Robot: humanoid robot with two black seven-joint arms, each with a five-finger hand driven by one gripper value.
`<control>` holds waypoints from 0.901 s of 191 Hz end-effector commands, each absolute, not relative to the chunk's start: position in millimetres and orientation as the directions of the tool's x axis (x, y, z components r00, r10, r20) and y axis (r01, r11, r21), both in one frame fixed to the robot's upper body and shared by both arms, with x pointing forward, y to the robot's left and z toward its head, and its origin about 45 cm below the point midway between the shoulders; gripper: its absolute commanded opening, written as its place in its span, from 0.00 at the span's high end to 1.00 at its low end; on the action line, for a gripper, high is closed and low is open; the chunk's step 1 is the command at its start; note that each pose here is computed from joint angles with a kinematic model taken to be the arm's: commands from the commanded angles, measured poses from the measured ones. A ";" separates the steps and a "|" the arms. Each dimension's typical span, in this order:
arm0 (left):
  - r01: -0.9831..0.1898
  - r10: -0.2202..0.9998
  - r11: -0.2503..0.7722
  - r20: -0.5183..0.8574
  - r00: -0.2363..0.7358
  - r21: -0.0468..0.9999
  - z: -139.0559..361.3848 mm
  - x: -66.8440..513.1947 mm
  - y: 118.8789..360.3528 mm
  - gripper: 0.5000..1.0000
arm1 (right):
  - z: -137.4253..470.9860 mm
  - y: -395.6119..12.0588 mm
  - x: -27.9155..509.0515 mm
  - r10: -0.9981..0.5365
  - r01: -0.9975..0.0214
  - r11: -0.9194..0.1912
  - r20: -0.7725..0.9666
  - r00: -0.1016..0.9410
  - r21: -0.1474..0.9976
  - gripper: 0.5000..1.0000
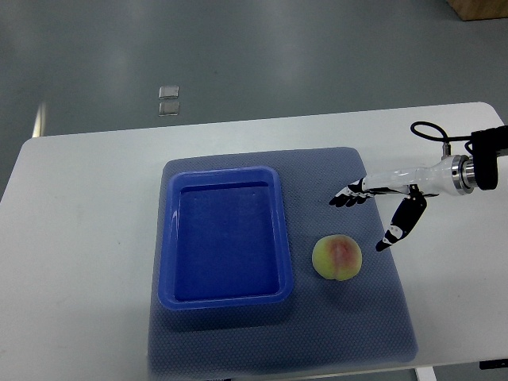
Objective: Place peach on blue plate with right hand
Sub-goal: 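Lower the open right hand down around the peach, then close the right hand fingers on the peach and lift it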
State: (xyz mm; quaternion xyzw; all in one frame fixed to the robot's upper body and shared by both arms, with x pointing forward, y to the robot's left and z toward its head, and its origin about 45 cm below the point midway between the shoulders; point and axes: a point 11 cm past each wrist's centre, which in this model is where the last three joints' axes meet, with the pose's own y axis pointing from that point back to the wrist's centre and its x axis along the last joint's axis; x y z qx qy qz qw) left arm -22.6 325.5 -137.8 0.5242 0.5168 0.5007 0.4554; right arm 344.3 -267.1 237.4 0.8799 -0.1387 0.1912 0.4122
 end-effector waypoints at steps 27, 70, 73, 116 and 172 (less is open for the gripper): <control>0.086 0.998 -0.050 0.053 -0.035 0.995 -137.8 -22.9 325.0 0.00 | 214.4 -258.7 332.9 -0.121 -0.390 -0.647 0.416 0.901 0.656 0.14; 0.086 0.998 -0.050 0.053 -0.035 0.995 -137.8 -22.9 325.0 0.00 | 196.4 -251.8 327.4 -0.152 -0.412 -0.658 0.425 0.892 0.630 0.14; 0.088 0.998 -0.051 0.055 -0.035 0.995 -137.8 -23.1 325.5 0.00 | 195.4 -251.4 326.7 -0.151 -0.412 -0.659 0.425 0.892 0.629 0.14; 0.088 0.998 -0.051 0.055 -0.035 0.995 -137.8 -23.1 325.5 0.00 | 181.0 -246.4 323.1 -0.174 -0.439 -0.661 0.445 0.879 0.609 0.15; 0.088 0.998 -0.050 0.053 -0.035 0.995 -137.8 -23.0 325.0 0.00 | 174.4 -241.3 319.2 -0.187 -0.449 -0.672 0.451 0.873 0.590 0.20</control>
